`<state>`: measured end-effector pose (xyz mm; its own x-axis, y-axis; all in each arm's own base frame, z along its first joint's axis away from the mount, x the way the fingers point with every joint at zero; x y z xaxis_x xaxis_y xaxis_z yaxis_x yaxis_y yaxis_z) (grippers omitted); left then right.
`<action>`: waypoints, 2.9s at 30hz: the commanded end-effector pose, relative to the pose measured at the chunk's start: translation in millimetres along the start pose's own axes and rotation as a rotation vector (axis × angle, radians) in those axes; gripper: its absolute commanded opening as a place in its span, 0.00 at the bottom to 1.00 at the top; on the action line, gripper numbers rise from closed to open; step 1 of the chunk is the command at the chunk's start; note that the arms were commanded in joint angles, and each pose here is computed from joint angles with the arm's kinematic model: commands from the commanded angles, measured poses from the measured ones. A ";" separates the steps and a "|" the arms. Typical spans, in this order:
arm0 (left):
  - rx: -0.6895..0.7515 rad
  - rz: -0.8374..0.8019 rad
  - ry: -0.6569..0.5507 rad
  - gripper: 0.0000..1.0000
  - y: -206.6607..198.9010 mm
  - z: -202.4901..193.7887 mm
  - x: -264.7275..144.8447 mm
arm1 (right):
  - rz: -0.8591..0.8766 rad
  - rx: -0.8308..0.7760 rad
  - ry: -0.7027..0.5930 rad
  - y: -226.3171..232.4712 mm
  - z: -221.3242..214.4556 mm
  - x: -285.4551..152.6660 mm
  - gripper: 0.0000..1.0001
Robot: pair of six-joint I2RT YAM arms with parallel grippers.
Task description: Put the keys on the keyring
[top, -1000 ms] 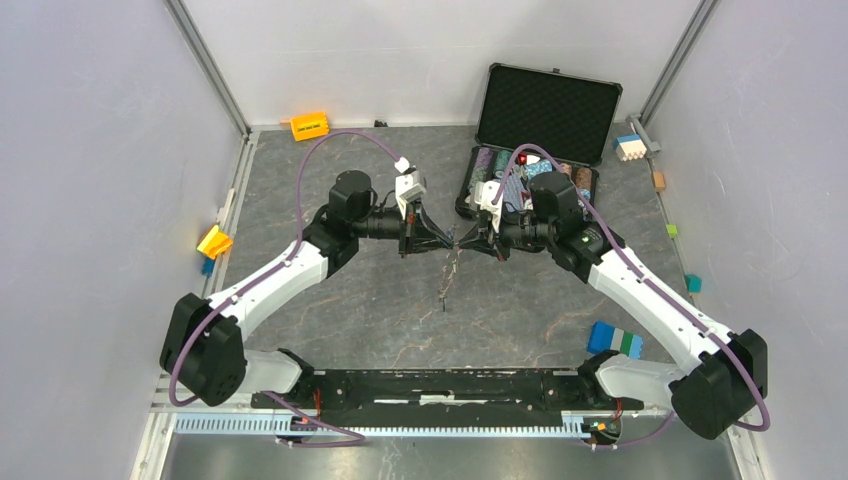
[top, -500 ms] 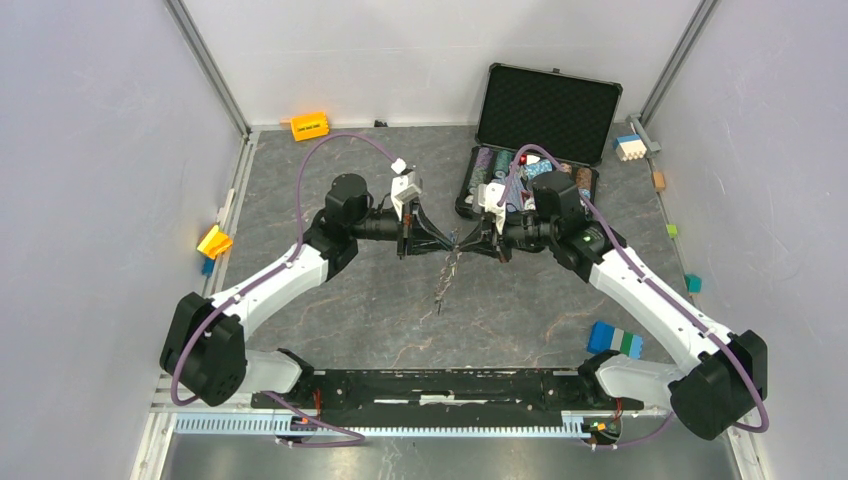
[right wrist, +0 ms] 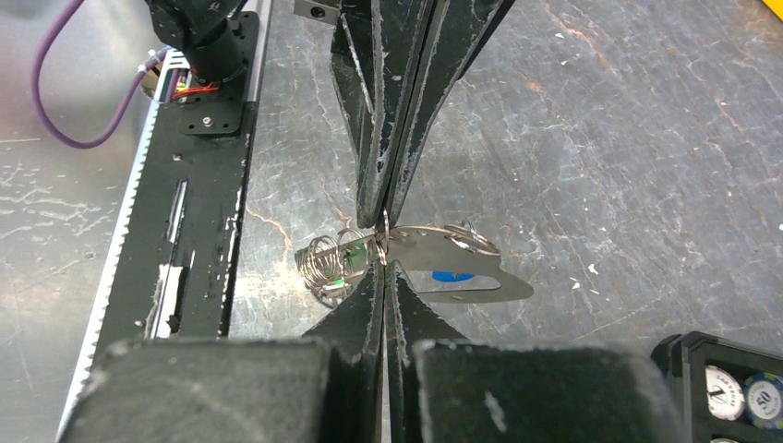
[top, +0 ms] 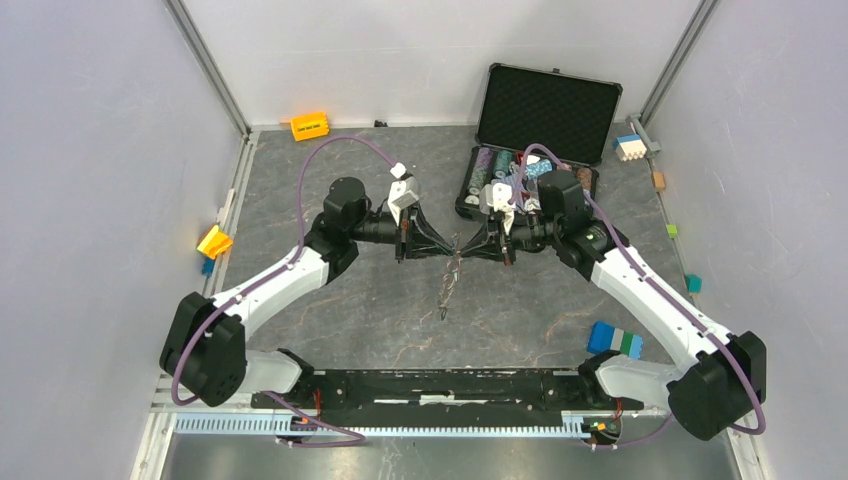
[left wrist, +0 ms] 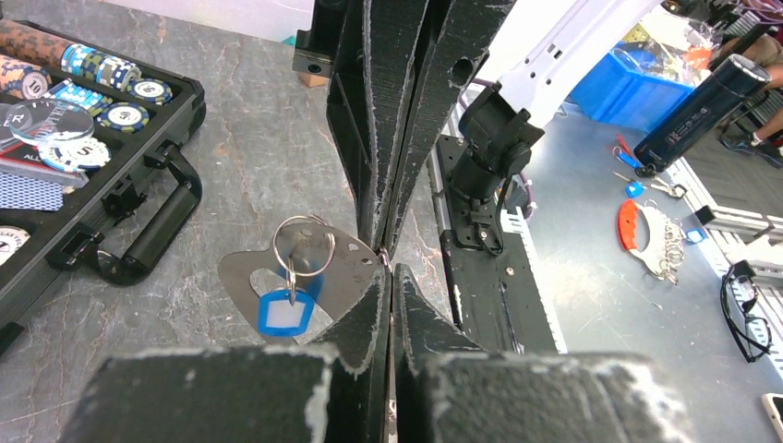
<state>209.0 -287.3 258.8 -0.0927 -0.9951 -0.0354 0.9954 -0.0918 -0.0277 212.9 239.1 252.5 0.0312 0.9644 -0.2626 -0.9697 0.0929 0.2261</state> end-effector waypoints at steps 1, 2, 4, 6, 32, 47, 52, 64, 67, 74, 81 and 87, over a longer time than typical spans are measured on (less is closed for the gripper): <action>0.143 -0.062 -0.072 0.02 -12.4 28.8 -3.4 | 0.013 0.037 0.004 3.5 -6.4 -3.4 0.00; 0.142 -0.068 -0.073 0.02 -13.5 28.3 -3.3 | 0.012 0.037 0.003 2.9 -6.7 -3.7 0.00; 0.148 -0.073 -0.076 0.02 -14.2 28.2 -3.4 | 0.000 0.042 0.003 1.3 -6.7 -4.5 0.00; 0.153 -0.080 -0.079 0.02 -15.6 28.9 -3.8 | -0.017 0.042 0.005 -0.7 -7.1 -5.2 0.00; 0.162 -0.092 -0.104 0.02 -13.9 30.5 -1.6 | -0.020 0.054 0.045 -1.3 -22.2 1.1 0.00; 0.140 -0.016 -0.106 0.02 -3.2 25.7 -1.4 | 0.061 0.024 0.021 11.8 -17.5 1.4 0.00; 0.132 0.014 -0.111 0.02 0.7 22.9 -1.7 | 0.079 0.010 0.006 15.0 -11.8 0.6 0.00; 0.142 0.062 -0.150 0.02 5.2 25.7 -7.2 | 0.102 0.003 -0.015 20.3 -0.8 -3.0 0.05; 0.145 0.069 -0.159 0.02 5.9 27.5 -8.6 | 0.100 0.006 -0.022 20.0 0.9 -3.5 0.04; 0.129 0.055 -0.156 0.02 3.6 25.7 -8.6 | 0.000 -0.004 -0.018 7.3 12.1 -7.7 0.00; 0.021 0.110 -0.146 0.02 12.8 31.2 -6.4 | -0.126 -0.012 -0.031 -9.5 32.6 -13.4 0.00; -0.004 0.161 -0.126 0.02 20.5 26.3 -6.6 | -0.108 0.034 -0.050 -10.1 39.4 -9.6 0.00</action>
<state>223.5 -283.0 264.5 0.0245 -0.9980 0.0591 0.9988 0.0219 -0.0443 222.2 234.9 270.2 0.1160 0.9540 -0.2764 -0.9548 0.1838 0.2336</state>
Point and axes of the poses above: each gripper's point midway between its finger pads, its own x axis out along the fingers, its own y axis along the line the jaws close on, z = x × y, the point moved 3 cm from there along -x, back along the fingers, and after that the axes turned 14 degrees about x, right-handed, at the moved point
